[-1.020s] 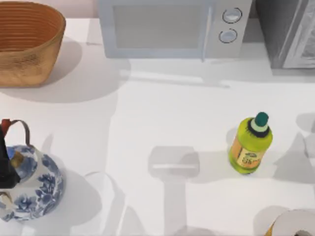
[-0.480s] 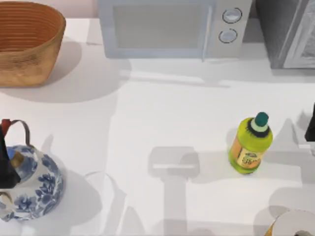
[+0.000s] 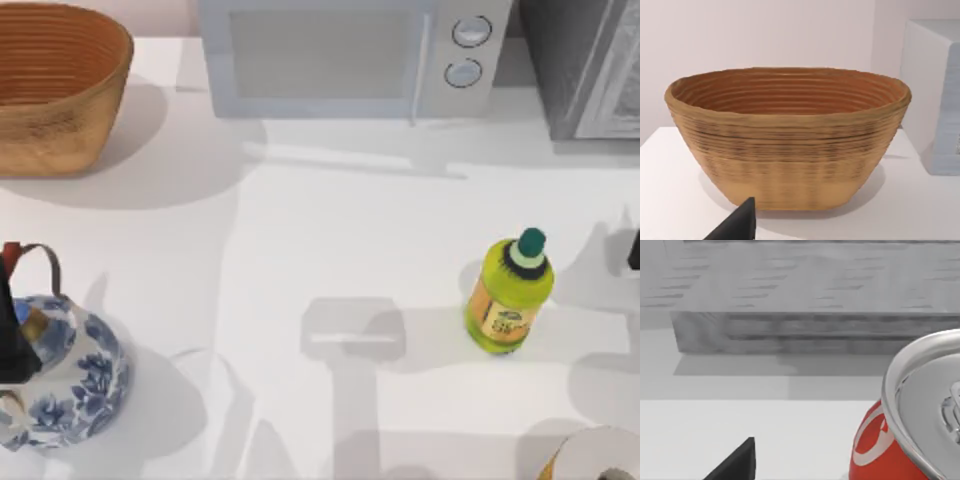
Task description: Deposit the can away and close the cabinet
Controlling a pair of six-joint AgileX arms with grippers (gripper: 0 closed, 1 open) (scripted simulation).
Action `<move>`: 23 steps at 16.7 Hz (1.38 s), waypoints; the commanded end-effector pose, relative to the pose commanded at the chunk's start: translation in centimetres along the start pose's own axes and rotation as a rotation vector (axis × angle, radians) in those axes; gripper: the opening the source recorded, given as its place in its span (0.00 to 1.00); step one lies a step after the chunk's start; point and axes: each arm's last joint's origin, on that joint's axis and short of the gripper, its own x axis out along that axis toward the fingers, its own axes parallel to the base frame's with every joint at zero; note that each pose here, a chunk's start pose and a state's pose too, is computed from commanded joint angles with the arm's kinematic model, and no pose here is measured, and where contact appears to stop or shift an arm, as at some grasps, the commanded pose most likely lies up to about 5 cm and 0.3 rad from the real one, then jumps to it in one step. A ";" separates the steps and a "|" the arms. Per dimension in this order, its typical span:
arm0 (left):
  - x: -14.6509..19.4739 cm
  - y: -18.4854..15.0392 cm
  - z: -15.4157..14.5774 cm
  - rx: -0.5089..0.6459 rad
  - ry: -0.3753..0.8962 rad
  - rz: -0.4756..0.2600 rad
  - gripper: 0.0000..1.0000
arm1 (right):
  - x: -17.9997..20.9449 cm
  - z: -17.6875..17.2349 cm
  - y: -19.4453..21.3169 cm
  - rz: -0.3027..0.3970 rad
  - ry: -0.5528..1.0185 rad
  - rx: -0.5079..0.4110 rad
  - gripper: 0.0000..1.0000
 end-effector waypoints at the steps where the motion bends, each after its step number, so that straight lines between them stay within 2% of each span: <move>1: 0.0 0.0 0.0 0.000 0.000 0.000 1.00 | 0.0 0.0 0.0 0.000 0.000 0.000 1.00; 14: 0.0 0.0 0.0 0.000 0.000 0.000 1.00 | 0.0 0.0 0.0 0.000 0.000 0.000 0.02; 23: 0.0 0.0 0.0 0.000 0.000 0.000 1.00 | 0.0 0.0 0.0 0.000 0.000 0.001 0.00</move>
